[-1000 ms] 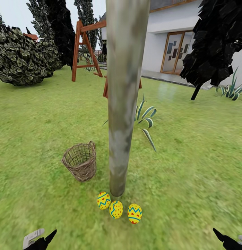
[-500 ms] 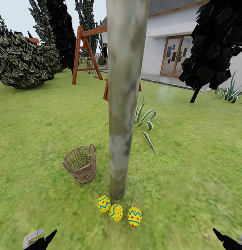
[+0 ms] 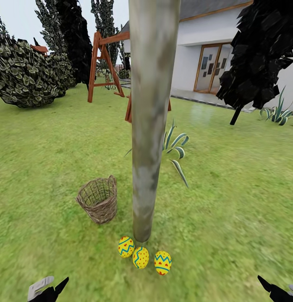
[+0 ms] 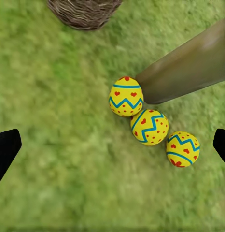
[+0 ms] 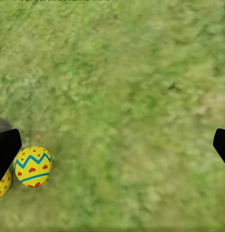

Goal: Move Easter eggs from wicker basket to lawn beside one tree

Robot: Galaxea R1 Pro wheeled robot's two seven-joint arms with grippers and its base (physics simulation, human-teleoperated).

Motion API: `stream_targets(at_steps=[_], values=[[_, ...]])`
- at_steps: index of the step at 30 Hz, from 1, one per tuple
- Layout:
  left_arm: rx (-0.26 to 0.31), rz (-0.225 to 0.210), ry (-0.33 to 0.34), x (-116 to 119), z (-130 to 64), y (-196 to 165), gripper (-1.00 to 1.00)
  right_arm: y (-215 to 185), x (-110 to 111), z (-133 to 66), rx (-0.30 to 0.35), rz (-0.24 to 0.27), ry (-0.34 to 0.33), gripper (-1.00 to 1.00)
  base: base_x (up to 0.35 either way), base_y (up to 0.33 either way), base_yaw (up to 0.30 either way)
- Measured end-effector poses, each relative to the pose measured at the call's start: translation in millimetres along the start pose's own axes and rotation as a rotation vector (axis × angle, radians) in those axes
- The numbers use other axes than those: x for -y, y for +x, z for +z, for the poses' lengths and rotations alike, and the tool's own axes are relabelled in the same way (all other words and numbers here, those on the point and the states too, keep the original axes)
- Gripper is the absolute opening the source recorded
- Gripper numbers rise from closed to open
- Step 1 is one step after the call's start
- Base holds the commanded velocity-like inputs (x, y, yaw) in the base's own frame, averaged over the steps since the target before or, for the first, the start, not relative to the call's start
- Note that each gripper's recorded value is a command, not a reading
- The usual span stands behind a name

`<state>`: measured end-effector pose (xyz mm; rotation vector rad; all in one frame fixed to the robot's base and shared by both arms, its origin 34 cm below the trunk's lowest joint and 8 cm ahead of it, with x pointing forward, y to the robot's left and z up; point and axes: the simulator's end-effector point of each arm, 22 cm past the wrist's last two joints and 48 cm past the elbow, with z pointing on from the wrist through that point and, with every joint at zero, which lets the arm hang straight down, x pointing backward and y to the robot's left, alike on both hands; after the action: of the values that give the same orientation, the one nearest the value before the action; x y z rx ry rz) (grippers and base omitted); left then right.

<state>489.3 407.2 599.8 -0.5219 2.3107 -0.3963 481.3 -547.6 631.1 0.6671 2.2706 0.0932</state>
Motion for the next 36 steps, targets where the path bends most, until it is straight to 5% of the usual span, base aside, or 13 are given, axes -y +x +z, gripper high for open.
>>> stream_targets(at_steps=[36], values=[[0.026,0.004,0.016,26,-38.1,-36,1.0,-39,-16,-39.6,0.027,0.005,-0.015,1.0,0.0,0.0,0.0]])
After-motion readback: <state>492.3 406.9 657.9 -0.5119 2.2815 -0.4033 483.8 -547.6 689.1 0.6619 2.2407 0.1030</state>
